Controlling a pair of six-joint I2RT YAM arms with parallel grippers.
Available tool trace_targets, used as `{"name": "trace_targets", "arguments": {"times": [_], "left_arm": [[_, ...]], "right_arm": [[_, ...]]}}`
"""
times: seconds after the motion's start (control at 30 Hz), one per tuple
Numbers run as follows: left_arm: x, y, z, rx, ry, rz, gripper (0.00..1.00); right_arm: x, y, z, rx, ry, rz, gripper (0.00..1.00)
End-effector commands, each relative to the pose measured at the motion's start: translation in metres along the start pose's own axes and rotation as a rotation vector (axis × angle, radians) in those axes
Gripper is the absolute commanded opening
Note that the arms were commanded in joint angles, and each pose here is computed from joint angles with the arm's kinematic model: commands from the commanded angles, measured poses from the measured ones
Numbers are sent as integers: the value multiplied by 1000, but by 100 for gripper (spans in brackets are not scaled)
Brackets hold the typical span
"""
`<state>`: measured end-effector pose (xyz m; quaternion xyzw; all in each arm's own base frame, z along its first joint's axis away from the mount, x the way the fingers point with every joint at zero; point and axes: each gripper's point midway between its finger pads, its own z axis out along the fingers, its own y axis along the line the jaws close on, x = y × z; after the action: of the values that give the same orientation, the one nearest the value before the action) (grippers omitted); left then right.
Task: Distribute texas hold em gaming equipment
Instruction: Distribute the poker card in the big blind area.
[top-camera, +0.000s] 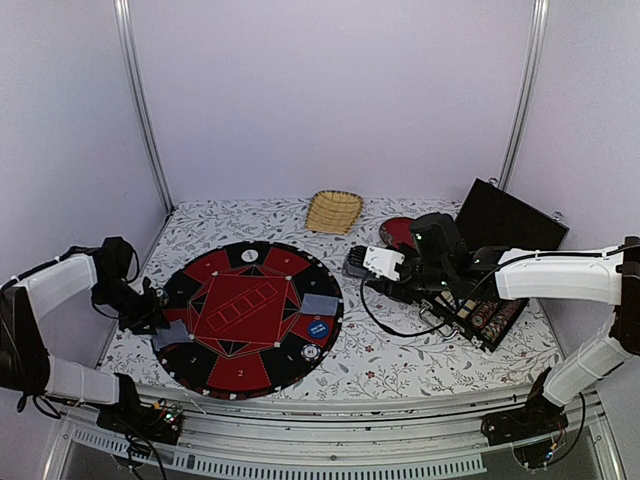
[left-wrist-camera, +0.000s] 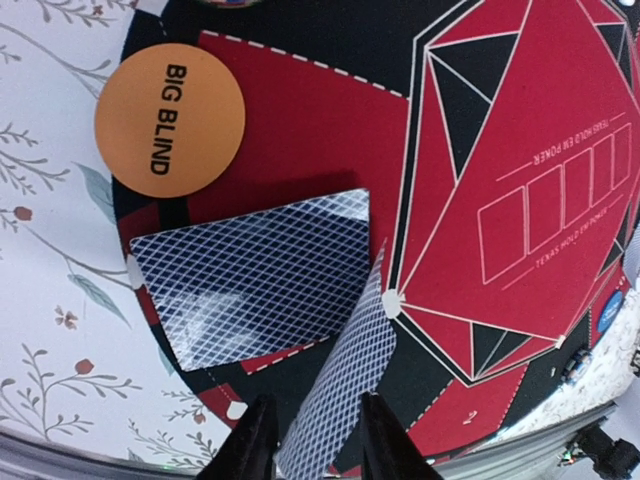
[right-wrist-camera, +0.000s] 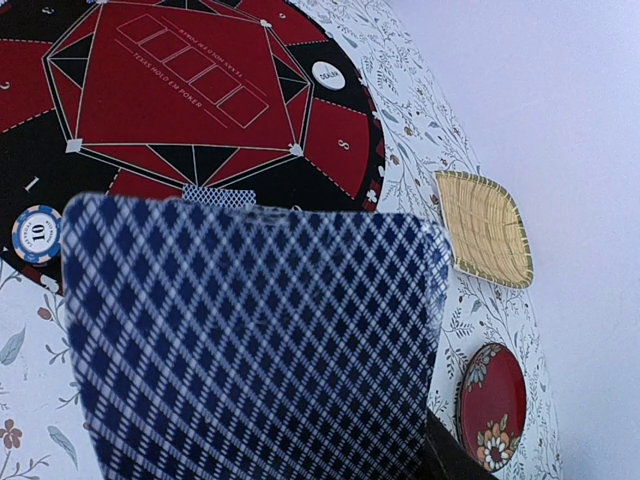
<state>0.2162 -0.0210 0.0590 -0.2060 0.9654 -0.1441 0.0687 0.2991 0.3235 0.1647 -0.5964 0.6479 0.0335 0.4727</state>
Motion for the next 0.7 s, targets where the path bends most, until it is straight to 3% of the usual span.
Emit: {"name": "trace_targets", "arguments": {"times": [0.0,0.23,0.37,0.57,0.67], "left_arm": [[-9,4,-17,-42,-46,-7,31],[-13,10,-47,-99,-143,-32,37],[-21,5,-66,-94,-206,-42,34],[-38,-31,-70,10,-249,-1,31],[-54,-77,-79,55,-317,94,31]], "right_arm": [[-10,-10,-9,30,-43,3,46],[-11,-11,-9,29,-42,3,47],[-11,-10,-10,27,-44,3,47],[-13,-12,-12,30,-48,7,47],[-13,-11,-12,28,-48,8,46]]}}
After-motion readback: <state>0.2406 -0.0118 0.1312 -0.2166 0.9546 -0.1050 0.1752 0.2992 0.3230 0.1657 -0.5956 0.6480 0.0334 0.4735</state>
